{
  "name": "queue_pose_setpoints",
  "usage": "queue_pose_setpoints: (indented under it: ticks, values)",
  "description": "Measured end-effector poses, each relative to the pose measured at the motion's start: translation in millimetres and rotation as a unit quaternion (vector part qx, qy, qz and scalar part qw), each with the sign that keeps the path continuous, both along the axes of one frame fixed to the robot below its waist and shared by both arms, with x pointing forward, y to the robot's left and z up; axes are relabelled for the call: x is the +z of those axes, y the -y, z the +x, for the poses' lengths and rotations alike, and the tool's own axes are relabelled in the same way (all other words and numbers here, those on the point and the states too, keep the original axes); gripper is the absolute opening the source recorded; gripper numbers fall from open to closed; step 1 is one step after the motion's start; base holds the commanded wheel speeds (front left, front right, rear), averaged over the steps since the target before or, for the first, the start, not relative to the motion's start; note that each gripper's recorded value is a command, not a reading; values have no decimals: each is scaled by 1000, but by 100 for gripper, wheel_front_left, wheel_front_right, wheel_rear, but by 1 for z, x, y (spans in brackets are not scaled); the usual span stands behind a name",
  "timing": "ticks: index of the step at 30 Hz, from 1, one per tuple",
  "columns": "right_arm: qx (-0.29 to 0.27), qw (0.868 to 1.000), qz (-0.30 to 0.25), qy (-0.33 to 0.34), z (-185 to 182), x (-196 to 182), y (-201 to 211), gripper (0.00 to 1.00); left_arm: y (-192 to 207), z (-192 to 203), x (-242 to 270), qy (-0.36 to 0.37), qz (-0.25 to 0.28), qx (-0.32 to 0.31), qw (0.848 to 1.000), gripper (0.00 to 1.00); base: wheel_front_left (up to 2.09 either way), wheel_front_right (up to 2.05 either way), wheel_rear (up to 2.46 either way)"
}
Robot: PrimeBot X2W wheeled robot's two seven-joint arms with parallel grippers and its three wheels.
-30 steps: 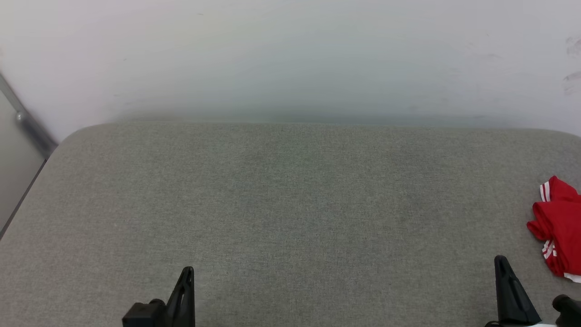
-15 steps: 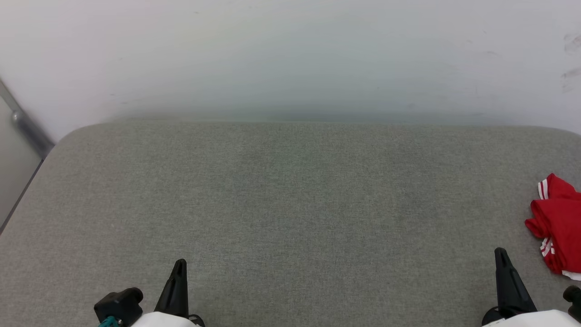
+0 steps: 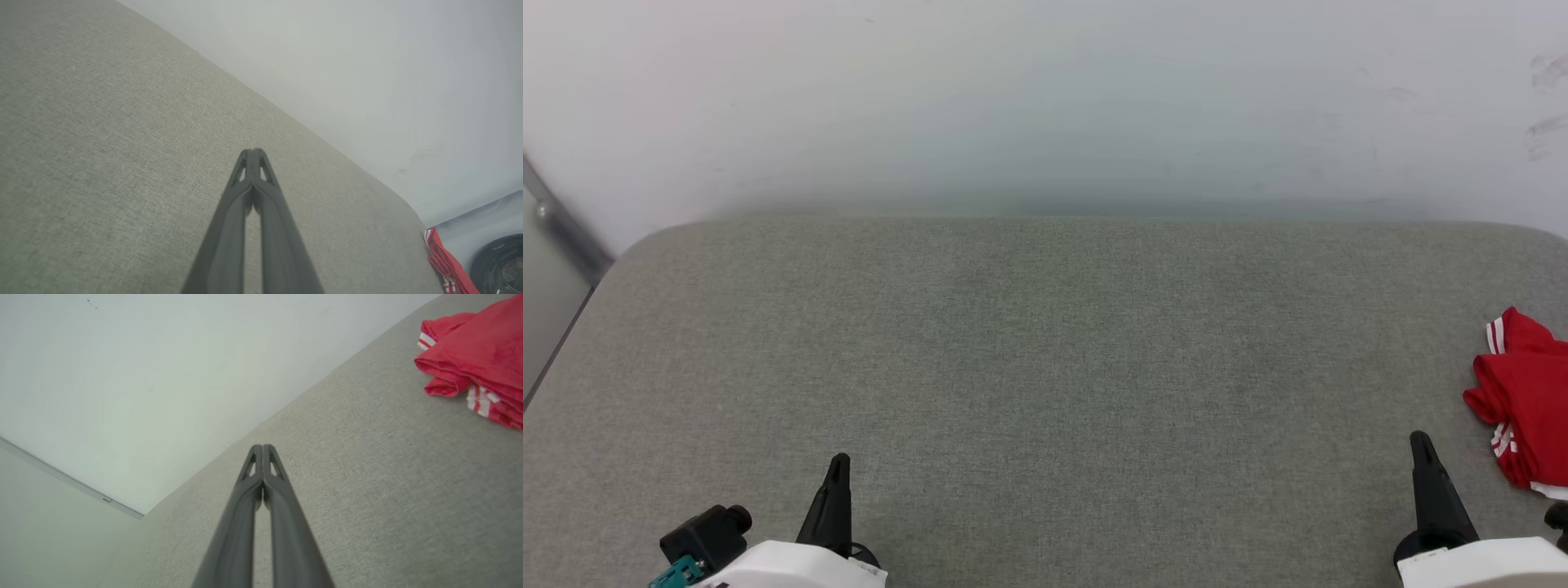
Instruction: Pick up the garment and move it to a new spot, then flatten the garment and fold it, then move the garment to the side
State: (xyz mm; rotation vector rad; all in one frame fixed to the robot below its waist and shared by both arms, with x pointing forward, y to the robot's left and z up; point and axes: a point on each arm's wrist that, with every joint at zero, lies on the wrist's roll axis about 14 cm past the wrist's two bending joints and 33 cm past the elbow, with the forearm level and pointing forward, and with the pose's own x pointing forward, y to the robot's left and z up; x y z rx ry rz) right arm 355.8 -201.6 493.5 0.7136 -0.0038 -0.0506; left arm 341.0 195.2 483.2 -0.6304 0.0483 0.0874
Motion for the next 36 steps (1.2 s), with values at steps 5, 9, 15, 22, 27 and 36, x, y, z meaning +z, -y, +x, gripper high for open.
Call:
queue_pose_setpoints:
  ticks: [5, 9, 15, 22, 27, 36]
  values:
    - [-1, 999, 34, -1, 3, 1, 0, 0, -1, 2, -2, -4, -37, 2, 999, 0, 0, 0, 0]
    - [-1, 998, 60, -3, 5, 0, 0, 0, -1, 6, 1, 0, -66, 1, 998, 0, 0, 0, 0]
    - [-1, 995, 98, -5, 8, 0, 0, 0, -3, 9, 0, -2, -106, 3, 994, 0, 0, 0, 0]
    - [-1, 990, 138, -6, 10, -1, 0, 0, -3, 13, 0, -2, -151, 4, 988, 0, 0, 0, 0]
    - [1, 986, 165, -3, 14, 2, -1, 0, -3, 17, 3, 2, -181, 3, 984, 0, 0, 0, 0]
    - [2, 977, 211, -3, 17, 3, -1, 0, -5, 21, 4, 5, -230, 5, 973, 0, 0, 0, 0]
